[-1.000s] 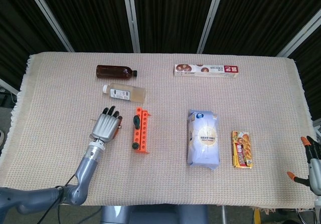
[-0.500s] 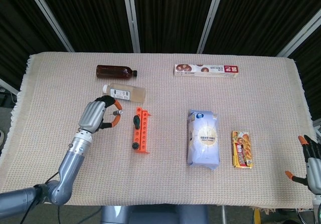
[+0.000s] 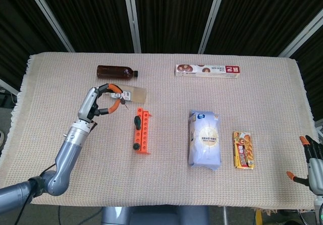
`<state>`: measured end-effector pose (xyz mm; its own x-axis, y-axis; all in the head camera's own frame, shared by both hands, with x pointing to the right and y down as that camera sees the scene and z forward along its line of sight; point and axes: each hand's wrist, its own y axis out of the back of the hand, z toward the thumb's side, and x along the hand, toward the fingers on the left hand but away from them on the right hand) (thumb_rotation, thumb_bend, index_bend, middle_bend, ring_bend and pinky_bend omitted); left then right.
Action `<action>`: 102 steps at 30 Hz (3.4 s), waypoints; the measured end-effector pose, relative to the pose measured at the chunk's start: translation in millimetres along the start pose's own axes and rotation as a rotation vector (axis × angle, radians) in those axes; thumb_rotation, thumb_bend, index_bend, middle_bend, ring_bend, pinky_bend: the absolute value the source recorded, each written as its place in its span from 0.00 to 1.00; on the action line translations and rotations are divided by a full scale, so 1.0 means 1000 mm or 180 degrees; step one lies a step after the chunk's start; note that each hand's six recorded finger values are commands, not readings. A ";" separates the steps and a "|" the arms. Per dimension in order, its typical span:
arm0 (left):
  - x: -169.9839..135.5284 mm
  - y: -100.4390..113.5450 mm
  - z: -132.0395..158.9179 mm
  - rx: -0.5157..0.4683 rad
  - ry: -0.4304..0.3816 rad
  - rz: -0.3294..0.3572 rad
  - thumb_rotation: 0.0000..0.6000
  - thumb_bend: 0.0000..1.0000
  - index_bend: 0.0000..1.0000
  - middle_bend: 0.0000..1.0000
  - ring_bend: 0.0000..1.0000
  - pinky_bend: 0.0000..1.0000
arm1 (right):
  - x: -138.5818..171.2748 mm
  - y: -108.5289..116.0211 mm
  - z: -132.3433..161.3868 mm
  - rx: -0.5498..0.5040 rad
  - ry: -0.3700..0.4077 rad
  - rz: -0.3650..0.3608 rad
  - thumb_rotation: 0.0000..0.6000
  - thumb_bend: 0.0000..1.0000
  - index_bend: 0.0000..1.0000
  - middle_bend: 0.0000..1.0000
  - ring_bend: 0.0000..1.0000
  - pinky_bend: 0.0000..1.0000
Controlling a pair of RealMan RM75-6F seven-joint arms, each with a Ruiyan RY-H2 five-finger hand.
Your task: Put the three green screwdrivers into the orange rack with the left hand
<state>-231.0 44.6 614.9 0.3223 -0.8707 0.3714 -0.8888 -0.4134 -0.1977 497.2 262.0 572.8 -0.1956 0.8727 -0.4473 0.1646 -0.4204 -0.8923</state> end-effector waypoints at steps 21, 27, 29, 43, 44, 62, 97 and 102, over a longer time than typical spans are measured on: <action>0.020 -0.024 -0.003 -0.0250 0.0075 -0.0190 1.00 0.55 0.70 0.38 0.21 0.27 | 0.002 0.001 -0.005 0.0008 -0.0061 -0.0004 1.00 0.00 0.00 0.00 0.00 0.00; 0.022 -0.025 -0.003 -0.0243 0.0089 -0.0189 1.00 0.55 0.70 0.38 0.21 0.27 | 0.002 0.000 -0.007 0.0003 -0.0076 0.0009 1.00 0.00 0.00 0.00 0.00 0.00; 0.022 -0.025 -0.002 -0.0235 0.0087 -0.0186 1.00 0.55 0.70 0.38 0.21 0.27 | 0.001 0.000 -0.007 0.0002 -0.0077 0.0014 1.00 0.00 0.00 0.00 0.00 0.00; 0.026 -0.023 -0.008 -0.0186 0.0147 -0.0166 1.00 0.55 0.70 0.38 0.21 0.27 | 0.000 -0.002 -0.007 0.0005 -0.0090 0.0033 1.00 0.00 0.00 0.00 0.00 0.00; 0.026 -0.024 -0.009 -0.0190 0.0160 -0.0167 1.00 0.55 0.70 0.38 0.21 0.27 | 0.000 -0.002 -0.007 0.0004 -0.0090 0.0030 1.00 0.00 0.00 0.00 0.00 0.00; 0.030 -0.036 -0.039 -0.0078 0.0398 -0.0204 1.00 0.55 0.70 0.38 0.20 0.27 | 0.000 -0.002 -0.005 0.0011 -0.0087 0.0039 1.00 0.00 0.00 0.00 0.00 0.00; 0.034 -0.049 -0.055 0.0095 0.0513 -0.0250 1.00 0.55 0.69 0.37 0.20 0.27 | -0.001 -0.002 -0.008 0.0021 -0.0122 0.0052 1.00 0.00 0.00 0.00 0.00 0.00; 0.034 -0.049 -0.057 0.0105 0.0535 -0.0252 1.00 0.55 0.69 0.37 0.20 0.27 | -0.002 -0.003 -0.008 0.0019 -0.0125 0.0057 1.00 0.00 0.00 0.00 0.00 0.00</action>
<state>-194.5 50.3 688.8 0.3295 -0.7794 0.5329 -0.8507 -0.4899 -0.1905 504.5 263.5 576.8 -0.2306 0.8547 -0.4651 0.1627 -0.4374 -0.8844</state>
